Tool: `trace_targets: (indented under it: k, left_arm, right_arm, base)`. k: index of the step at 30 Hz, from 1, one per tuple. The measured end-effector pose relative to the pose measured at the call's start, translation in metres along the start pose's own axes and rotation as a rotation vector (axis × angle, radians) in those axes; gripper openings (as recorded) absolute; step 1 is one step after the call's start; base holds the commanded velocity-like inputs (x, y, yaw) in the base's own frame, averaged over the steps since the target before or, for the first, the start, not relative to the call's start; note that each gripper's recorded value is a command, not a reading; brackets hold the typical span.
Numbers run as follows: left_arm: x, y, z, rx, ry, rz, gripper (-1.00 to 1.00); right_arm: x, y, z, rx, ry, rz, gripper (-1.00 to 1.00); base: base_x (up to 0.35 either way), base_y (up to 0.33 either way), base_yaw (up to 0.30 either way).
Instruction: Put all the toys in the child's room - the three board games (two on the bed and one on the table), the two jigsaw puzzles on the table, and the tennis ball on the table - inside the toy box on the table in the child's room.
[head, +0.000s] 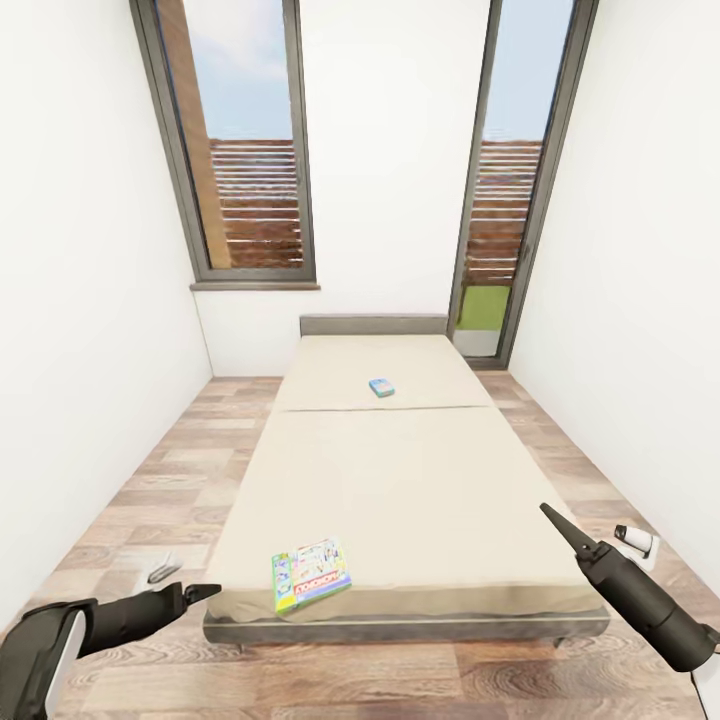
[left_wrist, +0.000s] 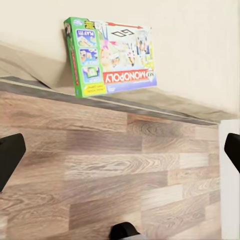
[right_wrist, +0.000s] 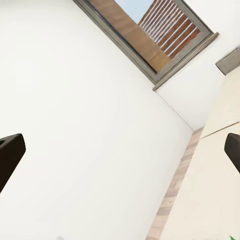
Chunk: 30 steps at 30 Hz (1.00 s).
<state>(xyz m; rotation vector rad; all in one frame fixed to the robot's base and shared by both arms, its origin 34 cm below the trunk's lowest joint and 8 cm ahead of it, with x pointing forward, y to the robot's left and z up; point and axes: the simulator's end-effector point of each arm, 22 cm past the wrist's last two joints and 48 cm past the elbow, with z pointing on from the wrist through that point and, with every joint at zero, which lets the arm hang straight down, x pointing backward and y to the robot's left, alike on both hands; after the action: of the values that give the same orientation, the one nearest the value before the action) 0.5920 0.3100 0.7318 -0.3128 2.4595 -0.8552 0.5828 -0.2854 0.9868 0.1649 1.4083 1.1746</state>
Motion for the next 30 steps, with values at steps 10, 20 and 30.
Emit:
trace_targets:
  k: [10,20,30]
  left_arm:
    - [-0.022,-0.009,0.027,0.075,0.012,-0.084,1.00]
    - [-0.004,-0.001,0.048,0.155,0.027,-0.182,1.00]
    - [0.005,0.012,0.057,0.187,0.026,-0.217,1.00]
  right_arm:
    - [0.011,-0.011,-0.005,-0.003,-0.002,0.005,1.00]
    - [0.015,-0.027,-0.015,0.012,-0.020,-0.002,1.00]
    - [0.025,-0.039,-0.022,0.014,-0.024,-0.002,1.00]
  base:
    - [0.000,0.000,0.000]
    - [0.000,0.000,0.000]
    - [0.000,0.000,0.000]
